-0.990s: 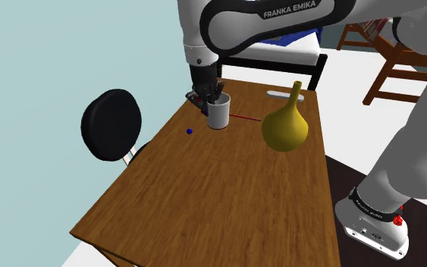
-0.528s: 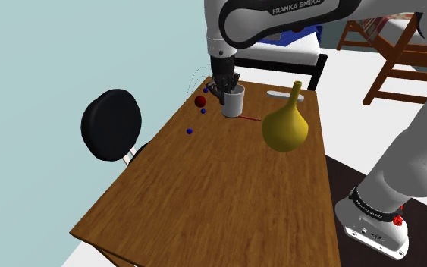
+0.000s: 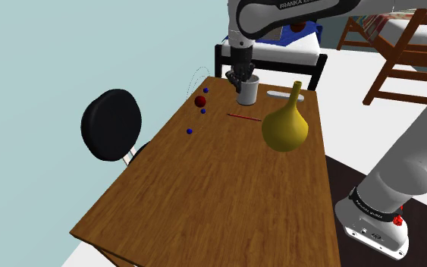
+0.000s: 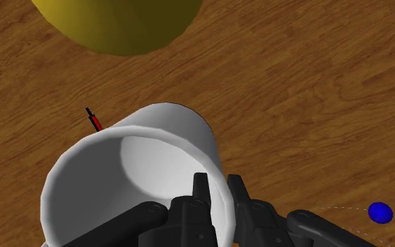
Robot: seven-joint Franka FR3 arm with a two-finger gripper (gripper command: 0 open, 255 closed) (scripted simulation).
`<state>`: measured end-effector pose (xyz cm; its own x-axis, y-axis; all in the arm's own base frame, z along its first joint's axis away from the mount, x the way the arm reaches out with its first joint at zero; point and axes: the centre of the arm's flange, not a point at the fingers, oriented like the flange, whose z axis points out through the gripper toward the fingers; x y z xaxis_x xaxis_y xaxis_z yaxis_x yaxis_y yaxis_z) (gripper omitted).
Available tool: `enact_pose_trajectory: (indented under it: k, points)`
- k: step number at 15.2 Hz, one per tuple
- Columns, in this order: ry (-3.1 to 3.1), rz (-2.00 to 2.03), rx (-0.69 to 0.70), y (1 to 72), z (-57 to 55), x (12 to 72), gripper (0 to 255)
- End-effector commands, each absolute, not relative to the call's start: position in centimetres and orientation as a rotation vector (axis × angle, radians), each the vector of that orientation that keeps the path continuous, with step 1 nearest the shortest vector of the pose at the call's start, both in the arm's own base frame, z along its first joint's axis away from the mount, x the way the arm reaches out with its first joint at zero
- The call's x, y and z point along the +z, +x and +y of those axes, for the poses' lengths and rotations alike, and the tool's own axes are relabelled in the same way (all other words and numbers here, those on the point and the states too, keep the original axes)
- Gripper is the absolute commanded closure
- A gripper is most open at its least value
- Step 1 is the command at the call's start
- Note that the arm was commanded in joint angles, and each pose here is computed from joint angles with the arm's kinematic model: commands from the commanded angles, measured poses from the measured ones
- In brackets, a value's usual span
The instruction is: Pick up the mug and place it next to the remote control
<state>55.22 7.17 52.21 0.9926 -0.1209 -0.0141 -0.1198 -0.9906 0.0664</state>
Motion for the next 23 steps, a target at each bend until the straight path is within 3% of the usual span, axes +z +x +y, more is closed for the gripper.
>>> enact_pose_trajectory:
  k: [1,23]
  points:
    - [3.070,-0.183,-0.027,55.5,4.7,52.2,255]
    - [3.070,-0.183,-0.027,58.7,-24.2,52.3,255]
